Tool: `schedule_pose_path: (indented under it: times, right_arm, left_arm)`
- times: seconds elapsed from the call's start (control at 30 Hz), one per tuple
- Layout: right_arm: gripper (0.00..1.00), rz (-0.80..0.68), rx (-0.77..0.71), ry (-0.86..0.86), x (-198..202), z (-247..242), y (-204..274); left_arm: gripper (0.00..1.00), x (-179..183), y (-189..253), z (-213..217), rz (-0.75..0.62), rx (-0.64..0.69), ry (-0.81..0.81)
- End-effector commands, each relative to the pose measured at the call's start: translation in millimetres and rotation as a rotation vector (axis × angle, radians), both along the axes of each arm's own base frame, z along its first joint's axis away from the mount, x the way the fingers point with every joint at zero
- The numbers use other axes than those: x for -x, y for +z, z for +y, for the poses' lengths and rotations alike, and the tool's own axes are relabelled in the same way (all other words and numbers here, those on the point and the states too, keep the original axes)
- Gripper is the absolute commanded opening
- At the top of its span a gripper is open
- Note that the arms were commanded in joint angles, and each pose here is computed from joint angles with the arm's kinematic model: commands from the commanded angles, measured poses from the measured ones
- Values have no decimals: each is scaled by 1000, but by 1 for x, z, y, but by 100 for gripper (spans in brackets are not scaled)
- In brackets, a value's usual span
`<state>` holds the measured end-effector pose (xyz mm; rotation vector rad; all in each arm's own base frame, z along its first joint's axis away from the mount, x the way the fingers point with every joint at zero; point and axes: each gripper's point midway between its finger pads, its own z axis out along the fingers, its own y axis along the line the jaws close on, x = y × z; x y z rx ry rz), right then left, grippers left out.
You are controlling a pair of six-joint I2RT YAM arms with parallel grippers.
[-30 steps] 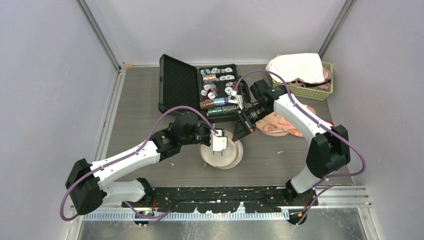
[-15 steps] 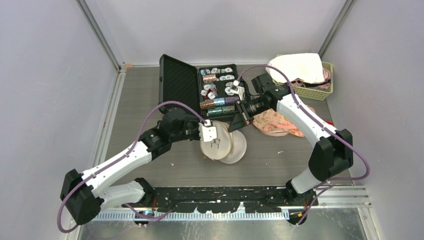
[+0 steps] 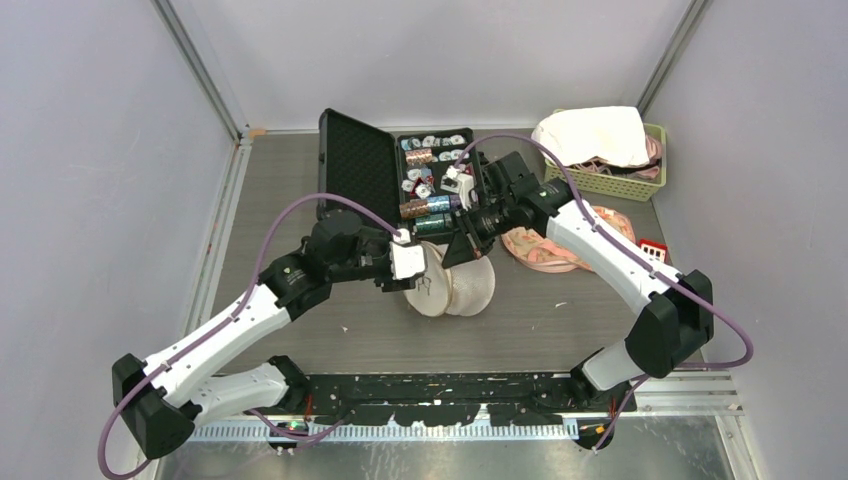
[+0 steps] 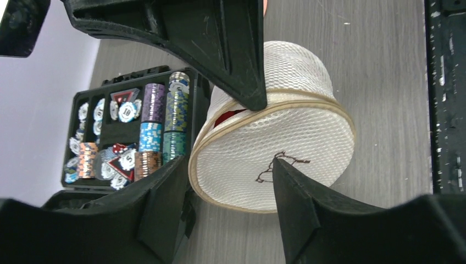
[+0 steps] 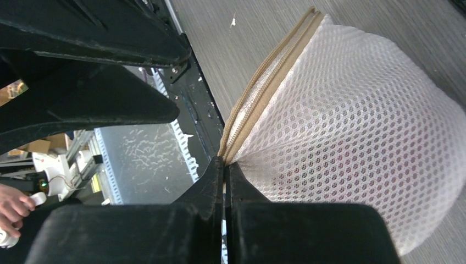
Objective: Unzip the laundry bag and remove the bra
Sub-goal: Unzip the laundry bag at the center of the board, then open the laundry bag at the center of the board.
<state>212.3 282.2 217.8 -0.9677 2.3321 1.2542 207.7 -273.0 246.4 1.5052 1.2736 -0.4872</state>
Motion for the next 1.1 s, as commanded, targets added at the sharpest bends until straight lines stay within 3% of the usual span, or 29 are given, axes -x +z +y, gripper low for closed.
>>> schedule_pose_path:
  times: [0.0,0.2,0.4,0.57,0.97,1.07]
  right_arm:
    - [1,-51,9,-18,-7,6,-7]
    - [1,-40,2,21,0,19,-12]
    - [1,-14,-5,30,-1,26,-15]
    - [1,-18,-7,25,-3,28,-11]
    - [1,-46,-9,49,0,24,-6]
    - [1,-47,-8,73,4,22,-6]
  left_arm:
    - [62,6,15,-7,75,67,1]
    - [58,-17,21,-18,143,108,110]
    - [51,-5,7,-30,128,69,-33]
    - [41,-12,-19,-26,141,-14,-10]
    - [33,30,-64,11,230,-185,-79]
    - [35,36,-57,14,189,-170,-112]
